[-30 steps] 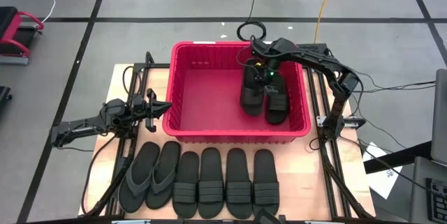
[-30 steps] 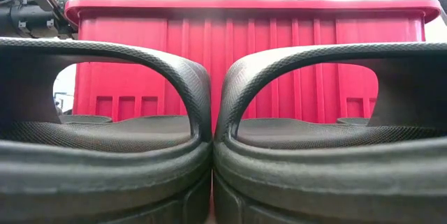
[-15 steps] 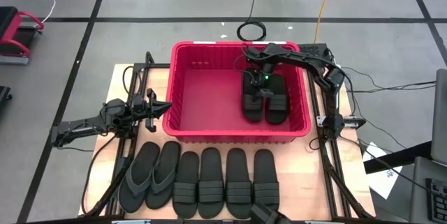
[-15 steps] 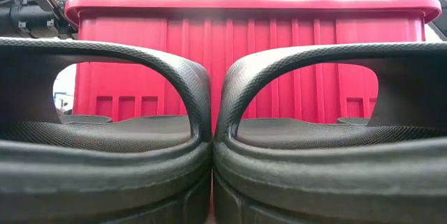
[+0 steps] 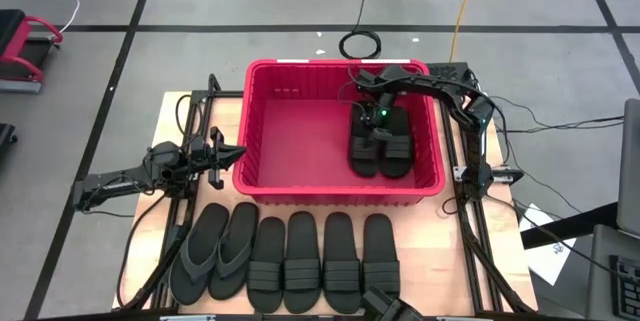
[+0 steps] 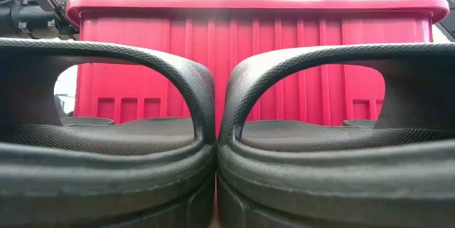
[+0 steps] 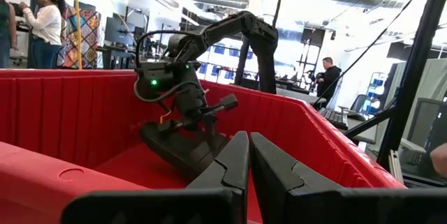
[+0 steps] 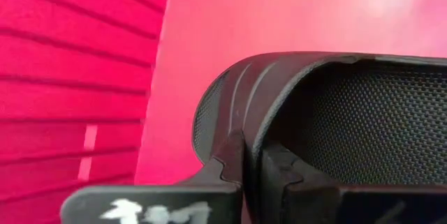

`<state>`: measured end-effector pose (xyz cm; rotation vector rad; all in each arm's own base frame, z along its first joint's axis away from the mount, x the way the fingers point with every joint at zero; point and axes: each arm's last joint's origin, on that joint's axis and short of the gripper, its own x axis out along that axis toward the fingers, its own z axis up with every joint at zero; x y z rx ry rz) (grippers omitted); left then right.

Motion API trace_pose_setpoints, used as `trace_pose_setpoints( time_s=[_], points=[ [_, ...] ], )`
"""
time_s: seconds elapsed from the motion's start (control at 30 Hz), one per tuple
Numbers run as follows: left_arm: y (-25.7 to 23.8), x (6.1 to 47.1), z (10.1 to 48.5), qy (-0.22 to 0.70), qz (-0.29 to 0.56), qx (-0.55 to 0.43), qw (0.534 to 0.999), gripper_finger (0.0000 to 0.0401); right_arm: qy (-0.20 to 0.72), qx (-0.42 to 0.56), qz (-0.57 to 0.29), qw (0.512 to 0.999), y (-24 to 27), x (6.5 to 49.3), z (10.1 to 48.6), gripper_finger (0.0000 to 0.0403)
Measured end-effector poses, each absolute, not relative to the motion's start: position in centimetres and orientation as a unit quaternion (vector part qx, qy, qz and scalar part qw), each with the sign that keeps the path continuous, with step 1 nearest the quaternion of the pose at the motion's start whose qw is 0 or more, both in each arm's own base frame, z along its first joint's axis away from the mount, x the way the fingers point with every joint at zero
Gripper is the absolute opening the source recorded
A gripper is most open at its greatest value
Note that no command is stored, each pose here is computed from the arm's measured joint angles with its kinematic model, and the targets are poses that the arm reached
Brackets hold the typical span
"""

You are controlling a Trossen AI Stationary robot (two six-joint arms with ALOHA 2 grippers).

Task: Pick and place slides into bin
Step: Put the black slide into the red bin

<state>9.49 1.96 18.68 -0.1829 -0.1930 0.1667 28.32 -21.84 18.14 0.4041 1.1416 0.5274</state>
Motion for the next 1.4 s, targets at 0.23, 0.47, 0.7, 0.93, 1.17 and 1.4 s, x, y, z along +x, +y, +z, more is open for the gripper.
trace_pose_setpoints(
  time_s=[0.23,0.47,0.7,0.93,1.17,1.4],
  points=[
    [2.0,9.5,18.7,-0.096,0.083,-0.091,0.988,0.0024,0.545,0.192,0.241,0.780,-22.2,27.4,17.7,0.0004],
    [2.0,9.5,18.7,-0.096,0.084,-0.091,0.988,0.0024,0.530,0.211,0.231,0.788,-22.1,27.0,16.2,0.0004],
    [2.0,9.5,18.6,-0.093,0.087,-0.075,0.989,0.0024,0.529,0.231,0.241,0.780,-21.3,26.3,14.7,0.0004],
    [2.0,9.5,18.7,-0.093,0.089,-0.070,0.989,0.0024,0.525,0.222,0.240,0.786,-21.4,26.4,14.5,0.0004],
    [2.0,9.5,18.7,-0.094,0.089,-0.071,0.989,0.0024,0.523,0.208,0.234,0.793,-21.6,26.5,14.4,0.0026],
    [2.0,9.5,18.7,-0.094,0.089,-0.071,0.989,0.0024,0.552,0.198,0.190,0.787,-21.8,26.6,15.1,0.0118]
  ],
)
